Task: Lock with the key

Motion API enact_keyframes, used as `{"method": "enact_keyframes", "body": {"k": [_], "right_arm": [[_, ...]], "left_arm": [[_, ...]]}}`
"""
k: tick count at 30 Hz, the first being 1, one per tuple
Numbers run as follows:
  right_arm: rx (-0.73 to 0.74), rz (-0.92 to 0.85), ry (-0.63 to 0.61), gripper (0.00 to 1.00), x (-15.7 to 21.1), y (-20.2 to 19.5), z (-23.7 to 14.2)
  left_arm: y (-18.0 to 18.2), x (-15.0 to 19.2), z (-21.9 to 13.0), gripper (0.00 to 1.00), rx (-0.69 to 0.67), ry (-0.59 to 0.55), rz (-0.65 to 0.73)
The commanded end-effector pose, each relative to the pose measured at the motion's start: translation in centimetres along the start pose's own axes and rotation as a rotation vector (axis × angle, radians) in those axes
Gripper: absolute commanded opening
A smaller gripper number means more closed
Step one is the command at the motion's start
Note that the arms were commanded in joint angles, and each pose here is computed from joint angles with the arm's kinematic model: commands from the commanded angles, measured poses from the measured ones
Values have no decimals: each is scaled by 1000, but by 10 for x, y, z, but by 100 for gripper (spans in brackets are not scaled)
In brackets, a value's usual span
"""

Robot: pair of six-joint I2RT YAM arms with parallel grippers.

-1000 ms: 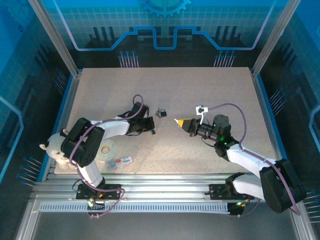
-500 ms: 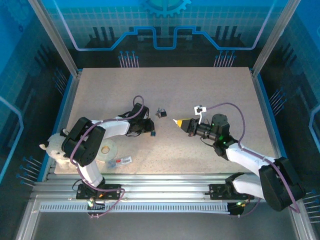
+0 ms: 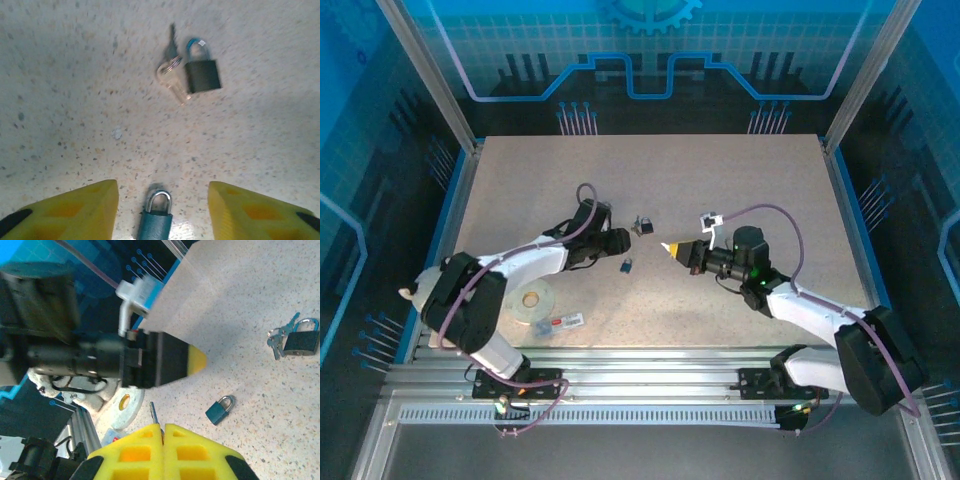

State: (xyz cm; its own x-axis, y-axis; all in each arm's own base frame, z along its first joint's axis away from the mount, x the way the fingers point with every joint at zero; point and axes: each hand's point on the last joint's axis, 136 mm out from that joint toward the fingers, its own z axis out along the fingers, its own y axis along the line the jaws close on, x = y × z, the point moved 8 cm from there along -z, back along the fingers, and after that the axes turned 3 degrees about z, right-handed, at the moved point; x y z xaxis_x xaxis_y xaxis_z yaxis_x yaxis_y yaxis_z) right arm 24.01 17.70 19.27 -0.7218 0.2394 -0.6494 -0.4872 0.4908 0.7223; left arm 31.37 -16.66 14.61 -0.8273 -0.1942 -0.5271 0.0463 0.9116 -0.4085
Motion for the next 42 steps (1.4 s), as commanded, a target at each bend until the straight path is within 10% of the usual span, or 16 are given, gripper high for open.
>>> {"method": "enact_keyframes", "body": {"k": [1, 11, 42], "right_arm": [[46, -39, -10, 0, -3, 2, 6], [163, -90, 47, 0, 16, 4, 32], [507, -60, 142, 0, 68, -18, 110]], "left_arm": [[7, 2, -16, 57, -23, -46, -12], [8, 4, -58, 99, 72, -264, 44], [20, 12, -106, 99, 114, -526, 37]]}}
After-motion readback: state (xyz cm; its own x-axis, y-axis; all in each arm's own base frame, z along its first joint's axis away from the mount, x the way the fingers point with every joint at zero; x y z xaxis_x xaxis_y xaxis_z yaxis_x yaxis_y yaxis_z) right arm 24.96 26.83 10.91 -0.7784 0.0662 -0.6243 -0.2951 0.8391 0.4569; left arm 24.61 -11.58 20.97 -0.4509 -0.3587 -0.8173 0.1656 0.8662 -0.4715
